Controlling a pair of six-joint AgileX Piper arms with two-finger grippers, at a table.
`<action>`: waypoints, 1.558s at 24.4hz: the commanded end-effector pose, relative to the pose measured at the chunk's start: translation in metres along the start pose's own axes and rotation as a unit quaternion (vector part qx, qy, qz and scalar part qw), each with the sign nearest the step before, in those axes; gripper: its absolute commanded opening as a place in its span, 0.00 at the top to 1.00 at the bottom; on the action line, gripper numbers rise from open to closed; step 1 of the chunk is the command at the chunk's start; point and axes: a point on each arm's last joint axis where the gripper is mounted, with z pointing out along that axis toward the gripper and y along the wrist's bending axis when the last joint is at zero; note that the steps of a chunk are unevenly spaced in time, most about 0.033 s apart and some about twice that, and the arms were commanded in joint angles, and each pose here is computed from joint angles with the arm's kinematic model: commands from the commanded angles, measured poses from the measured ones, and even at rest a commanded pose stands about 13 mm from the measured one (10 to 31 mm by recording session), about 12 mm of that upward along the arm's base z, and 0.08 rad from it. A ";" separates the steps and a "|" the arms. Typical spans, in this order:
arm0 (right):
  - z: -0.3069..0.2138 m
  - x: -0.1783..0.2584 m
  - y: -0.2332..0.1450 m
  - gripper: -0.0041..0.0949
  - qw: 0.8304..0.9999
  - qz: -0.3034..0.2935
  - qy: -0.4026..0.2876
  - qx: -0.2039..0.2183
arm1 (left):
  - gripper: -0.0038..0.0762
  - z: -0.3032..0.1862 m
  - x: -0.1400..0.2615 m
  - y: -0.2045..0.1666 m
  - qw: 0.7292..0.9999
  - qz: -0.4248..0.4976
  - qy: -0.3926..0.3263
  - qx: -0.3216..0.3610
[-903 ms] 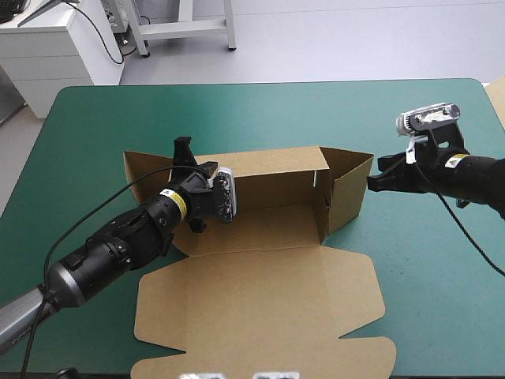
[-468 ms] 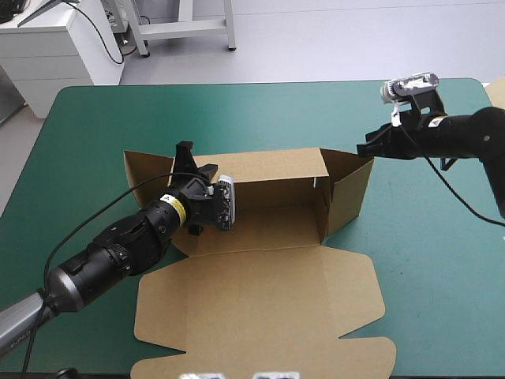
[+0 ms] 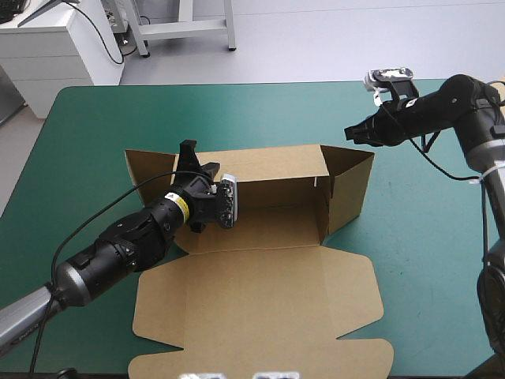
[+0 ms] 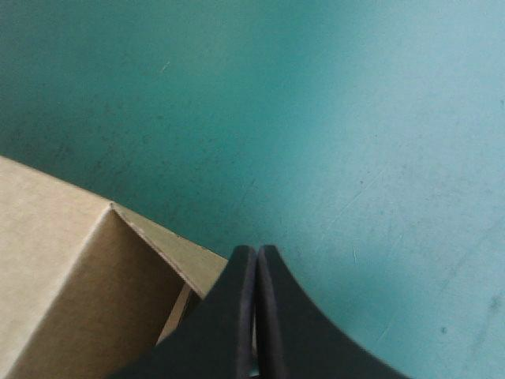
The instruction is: Fold the box
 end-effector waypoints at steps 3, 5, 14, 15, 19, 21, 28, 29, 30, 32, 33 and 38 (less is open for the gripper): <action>-0.001 -0.004 0.004 0.98 1.000 0.009 0.004 -0.013 | 0.96 -0.001 -0.001 0.000 0.999 -0.037 0.001 0.006; 0.000 -0.001 0.002 0.98 1.000 0.004 0.023 -0.008 | 0.96 -0.001 -0.001 0.000 0.999 -0.037 0.001 0.006; 0.001 0.021 0.010 0.98 0.997 -0.012 0.062 -0.046 | 0.96 0.000 0.000 -0.001 0.999 -0.037 0.006 0.009; -0.001 0.024 0.013 0.98 0.997 -0.016 0.050 -0.048 | 0.96 0.000 0.000 -0.001 0.999 -0.037 0.006 0.009; -0.009 0.033 0.022 0.98 0.996 -0.032 0.037 -0.070 | 0.96 0.000 0.000 -0.001 0.999 -0.037 0.007 0.009; -0.010 0.043 0.026 0.98 0.996 -0.041 0.005 -0.077 | 0.96 0.000 0.001 -0.001 0.999 -0.037 0.012 0.011; -0.006 0.084 0.032 0.97 0.990 -0.093 -0.069 -0.075 | 0.96 0.000 0.003 -0.002 0.999 -0.032 0.023 0.014; -0.003 0.092 0.032 0.97 0.990 -0.095 -0.081 -0.072 | 0.96 0.000 0.003 -0.002 0.999 -0.032 0.023 0.014; -0.002 0.100 0.032 0.97 0.988 -0.099 -0.102 -0.067 | 0.96 0.000 0.003 -0.002 0.999 -0.032 0.023 0.014; 0.000 0.107 0.032 0.97 0.985 -0.106 -0.119 -0.065 | 0.96 0.000 0.002 -0.002 0.999 -0.032 0.022 0.014; 0.002 0.110 0.032 0.97 0.984 -0.111 -0.125 -0.066 | 0.96 0.000 0.002 -0.002 0.999 -0.032 0.022 0.014; 0.012 0.119 0.029 0.97 0.981 -0.109 -0.146 -0.065 | 0.96 0.000 0.002 -0.002 0.999 -0.032 0.020 0.013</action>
